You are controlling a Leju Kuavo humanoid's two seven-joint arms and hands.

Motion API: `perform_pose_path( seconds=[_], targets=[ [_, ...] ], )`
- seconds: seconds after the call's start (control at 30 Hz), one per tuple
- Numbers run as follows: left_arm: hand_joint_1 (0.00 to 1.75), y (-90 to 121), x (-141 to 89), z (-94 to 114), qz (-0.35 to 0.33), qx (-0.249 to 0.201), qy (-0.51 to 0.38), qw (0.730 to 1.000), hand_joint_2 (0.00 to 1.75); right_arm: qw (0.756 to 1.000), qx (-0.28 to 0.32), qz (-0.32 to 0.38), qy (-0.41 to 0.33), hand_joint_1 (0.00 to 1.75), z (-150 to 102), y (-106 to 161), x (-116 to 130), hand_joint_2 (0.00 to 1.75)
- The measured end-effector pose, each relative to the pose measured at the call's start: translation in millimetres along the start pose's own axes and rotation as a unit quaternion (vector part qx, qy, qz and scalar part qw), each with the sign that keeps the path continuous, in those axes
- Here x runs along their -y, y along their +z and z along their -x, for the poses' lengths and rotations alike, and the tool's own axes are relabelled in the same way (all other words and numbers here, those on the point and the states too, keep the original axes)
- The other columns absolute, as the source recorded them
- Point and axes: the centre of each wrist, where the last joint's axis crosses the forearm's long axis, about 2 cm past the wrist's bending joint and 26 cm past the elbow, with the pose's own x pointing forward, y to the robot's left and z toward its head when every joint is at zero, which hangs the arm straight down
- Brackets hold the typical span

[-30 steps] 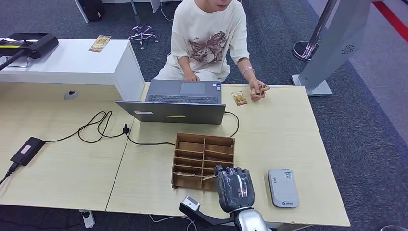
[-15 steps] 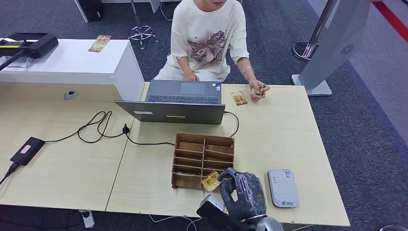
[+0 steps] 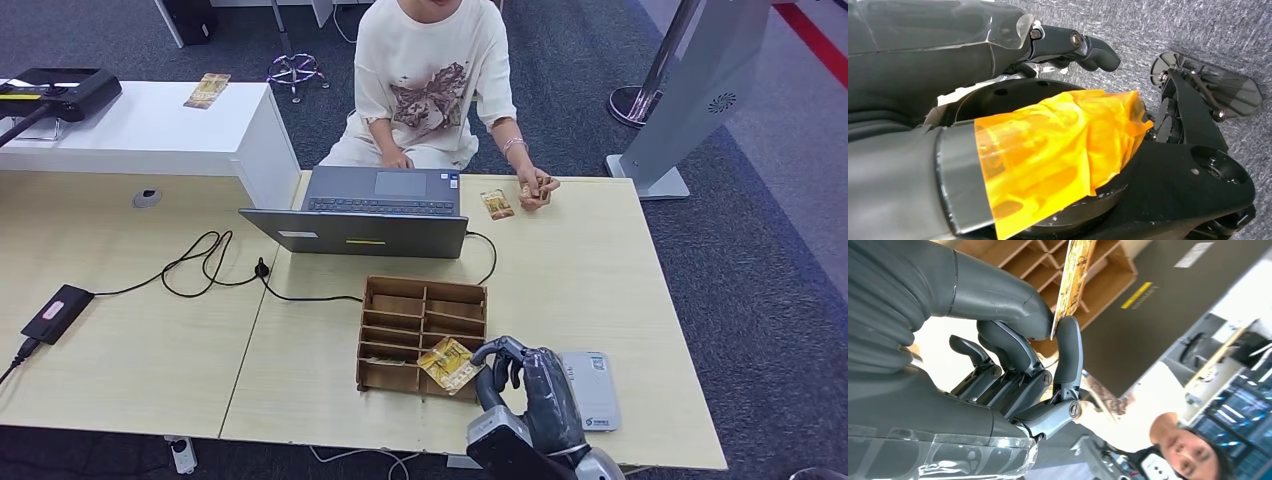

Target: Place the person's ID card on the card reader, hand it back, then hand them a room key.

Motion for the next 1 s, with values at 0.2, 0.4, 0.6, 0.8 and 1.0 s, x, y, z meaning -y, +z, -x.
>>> perform_pose_path(
  seconds=[0.2, 0.4, 0.6, 0.8, 1.0],
  targets=[
    [0.0, -0.6, -2.1, -2.5, 0.003, 0.003, -0.01, 1.0, 0.0, 1.0, 0.027, 0.012, 0.0, 1.75, -2.4, -13.5, 12.4, 1.75],
    [0.0, -0.9, -3.0, -4.3, 0.005, 0.005, -0.022, 1.0, 0.0, 0.996, 0.053, 0.038, 0.057, 1.75, -6.1, -50.0, 32.3, 1.75],
    [0.0, -1.2, -4.1, -5.5, 0.005, 0.004, -0.027, 1.0, 0.0, 0.981, 0.062, 0.072, 0.169, 1.75, -15.9, -88.7, 50.1, 1.75],
    [0.0, -1.5, -5.1, -7.3, 0.007, 0.006, -0.039, 0.999, 0.0, 0.97, 0.061, 0.088, 0.22, 1.75, -22.0, -124.0, 61.3, 1.75],
    [0.0, -2.1, -7.4, -9.6, 0.01, 0.006, -0.051, 0.999, 0.0, 0.949, 0.033, 0.102, 0.296, 1.75, -22.1, -160.2, 73.6, 1.75]
  ],
)
